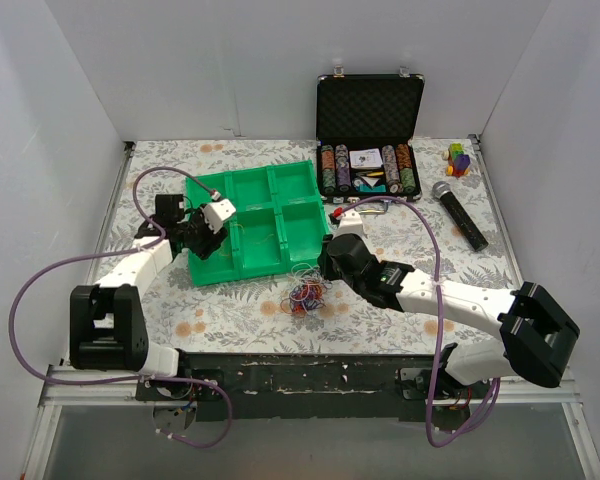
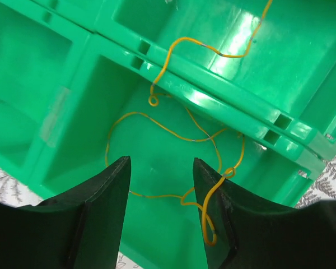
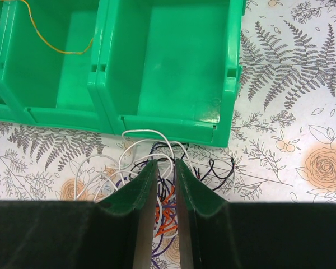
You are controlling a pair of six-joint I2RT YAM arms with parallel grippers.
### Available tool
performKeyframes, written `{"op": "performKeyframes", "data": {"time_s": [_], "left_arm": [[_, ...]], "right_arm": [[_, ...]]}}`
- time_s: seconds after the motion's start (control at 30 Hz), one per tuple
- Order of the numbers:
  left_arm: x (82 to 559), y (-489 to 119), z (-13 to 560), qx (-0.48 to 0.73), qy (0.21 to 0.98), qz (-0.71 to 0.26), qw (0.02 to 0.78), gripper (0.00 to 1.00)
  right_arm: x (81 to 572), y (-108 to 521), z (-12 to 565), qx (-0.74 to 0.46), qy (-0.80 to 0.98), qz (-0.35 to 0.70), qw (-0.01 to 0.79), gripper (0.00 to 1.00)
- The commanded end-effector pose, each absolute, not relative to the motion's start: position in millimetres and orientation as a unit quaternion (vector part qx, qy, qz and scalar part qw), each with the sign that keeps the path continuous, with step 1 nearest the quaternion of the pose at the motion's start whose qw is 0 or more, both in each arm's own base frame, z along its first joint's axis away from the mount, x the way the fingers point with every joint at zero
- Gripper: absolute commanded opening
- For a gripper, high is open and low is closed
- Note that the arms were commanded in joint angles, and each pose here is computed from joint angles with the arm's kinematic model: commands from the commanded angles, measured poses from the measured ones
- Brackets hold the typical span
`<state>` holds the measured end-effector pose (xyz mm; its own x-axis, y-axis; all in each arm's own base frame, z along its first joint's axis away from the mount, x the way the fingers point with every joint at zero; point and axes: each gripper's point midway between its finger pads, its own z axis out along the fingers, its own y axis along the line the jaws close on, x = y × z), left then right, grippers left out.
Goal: Untangle the cables
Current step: Place the cable in the bin.
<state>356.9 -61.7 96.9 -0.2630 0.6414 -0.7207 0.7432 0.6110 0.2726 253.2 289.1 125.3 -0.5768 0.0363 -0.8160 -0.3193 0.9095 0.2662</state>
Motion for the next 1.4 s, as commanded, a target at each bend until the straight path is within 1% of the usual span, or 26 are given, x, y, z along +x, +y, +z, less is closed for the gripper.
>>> {"op": "performKeyframes", "data": {"time_s": [0.0,0.13,0.17,0.23,0.27,0.4,0.43,0.53,0.6,0.67,0.7,0.73,0.77,0.9,1.07,1.27,1.37], "left_arm": [[354.3,-53.0,106.7,0.448,0.808,-0.062,0.378,0.47],[364.1,-44.8,119.0,0.440,0.808,-0.044,0.389,0.48],[370.3,-43.3,124.0,0.434,0.805,-0.034,0.403,0.47],[378.7,-41.4,129.0,0.421,0.803,-0.021,0.422,0.40],[382.7,-40.9,131.7,0.415,0.801,-0.017,0.431,0.38],[382.5,-39.1,117.5,0.409,0.812,-0.021,0.416,0.37],[380.8,-39.3,110.4,0.409,0.817,-0.027,0.405,0.39],[371.1,-41.8,95.3,0.421,0.822,-0.044,0.380,0.56],[367.5,-42.0,90.6,0.426,0.825,-0.049,0.369,0.62],[364.8,-41.5,94.5,0.434,0.824,-0.050,0.360,0.73],[362.0,-42.2,99.0,0.438,0.823,-0.053,0.358,0.75],[360.4,-43.8,105.8,0.448,0.817,-0.055,0.360,0.81],[358.3,-32.8,111.7,0.441,0.821,-0.052,0.359,0.82],[346.5,-32.4,140.2,0.468,0.807,-0.061,0.356,0.87],[321.7,-26.9,155.0,0.502,0.800,-0.078,0.319,0.88],[292.8,-27.3,147.9,0.539,0.794,-0.122,0.254,0.88],[299.6,-35.4,157.3,0.529,0.791,-0.141,0.272,0.87]], "right_arm": [[261.6,295.9,146.4,-0.072,0.852,0.212,0.474,0.26],[263.4,299.8,146.1,-0.074,0.852,0.214,0.472,0.26],[263.4,301.6,146.1,-0.075,0.852,0.216,0.471,0.26],[263.4,304.0,144.2,-0.078,0.853,0.217,0.468,0.26],[263.5,305.5,144.9,-0.079,0.853,0.219,0.467,0.26],[263.8,306.2,147.8,-0.084,0.852,0.219,0.468,0.26],[264.1,307.0,150.5,-0.084,0.850,0.221,0.471,0.26],[264.7,307.0,152.5,-0.086,0.849,0.220,0.472,0.31],[265.2,306.8,153.7,-0.085,0.849,0.219,0.473,0.32],[265.0,306.4,152.5,-0.086,0.850,0.217,0.472,0.33],[265.8,307.0,154.5,-0.086,0.849,0.218,0.474,0.33],[266.2,307.0,155.2,-0.087,0.848,0.217,0.475,0.33],[266.4,307.1,155.9,-0.088,0.848,0.217,0.476,0.33],[267.4,308.5,158.0,-0.088,0.847,0.218,0.477,0.33],[266.9,307.7,159.6,-0.087,0.846,0.220,0.479,0.34],[266.6,306.0,159.2,-0.086,0.846,0.218,0.479,0.34],[265.4,304.6,160.3,-0.084,0.845,0.220,0.481,0.34]]}}
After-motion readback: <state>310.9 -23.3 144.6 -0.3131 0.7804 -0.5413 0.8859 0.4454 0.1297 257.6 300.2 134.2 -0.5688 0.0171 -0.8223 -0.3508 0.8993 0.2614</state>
